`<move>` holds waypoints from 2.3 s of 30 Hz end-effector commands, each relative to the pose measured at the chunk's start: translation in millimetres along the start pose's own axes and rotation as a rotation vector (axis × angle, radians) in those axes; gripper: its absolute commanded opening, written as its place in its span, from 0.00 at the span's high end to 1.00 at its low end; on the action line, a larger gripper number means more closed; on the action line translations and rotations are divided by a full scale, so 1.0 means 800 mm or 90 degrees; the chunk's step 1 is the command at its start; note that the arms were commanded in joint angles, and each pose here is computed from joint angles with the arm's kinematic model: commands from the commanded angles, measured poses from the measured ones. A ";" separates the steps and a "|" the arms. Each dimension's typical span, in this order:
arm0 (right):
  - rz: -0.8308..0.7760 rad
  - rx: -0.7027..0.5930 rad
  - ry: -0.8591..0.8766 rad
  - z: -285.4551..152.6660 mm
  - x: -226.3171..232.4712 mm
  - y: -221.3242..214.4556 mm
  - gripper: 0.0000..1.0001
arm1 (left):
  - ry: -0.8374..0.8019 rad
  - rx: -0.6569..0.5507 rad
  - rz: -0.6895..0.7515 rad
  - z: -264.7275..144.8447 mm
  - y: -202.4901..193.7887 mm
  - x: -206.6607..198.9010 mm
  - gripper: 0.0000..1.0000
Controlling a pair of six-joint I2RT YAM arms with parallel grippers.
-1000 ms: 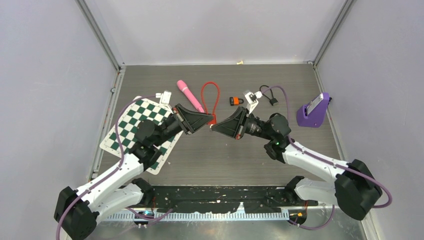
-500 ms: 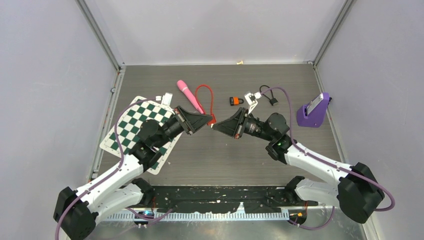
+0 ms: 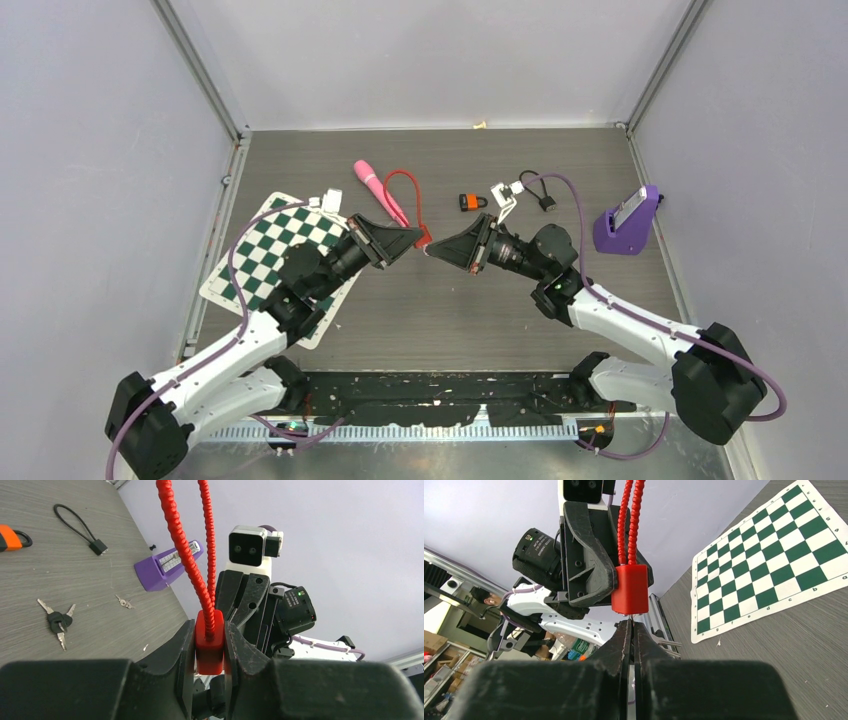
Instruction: Unlock with the key
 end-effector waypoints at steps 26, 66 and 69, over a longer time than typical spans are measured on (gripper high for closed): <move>-0.060 -0.115 0.125 0.042 0.069 0.043 0.95 | 0.120 0.059 -0.008 -0.015 -0.030 0.028 1.00; -0.964 0.000 -0.030 -0.040 0.008 -0.007 0.47 | -0.010 0.245 -0.127 -0.015 -0.006 0.013 1.00; -0.993 -0.012 -0.041 -0.039 0.008 -0.007 0.50 | -0.017 0.257 -0.128 -0.014 -0.006 0.010 1.00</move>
Point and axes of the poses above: each gripper's point midway between its finger pads, its own z axis out along the fingers, its own x axis along the line the jaws close on, y = z × x, the point moved 2 cm from there along -z, back along the fingers, and after that the axes turned 10 degrees about z, right-handed, at the moved point
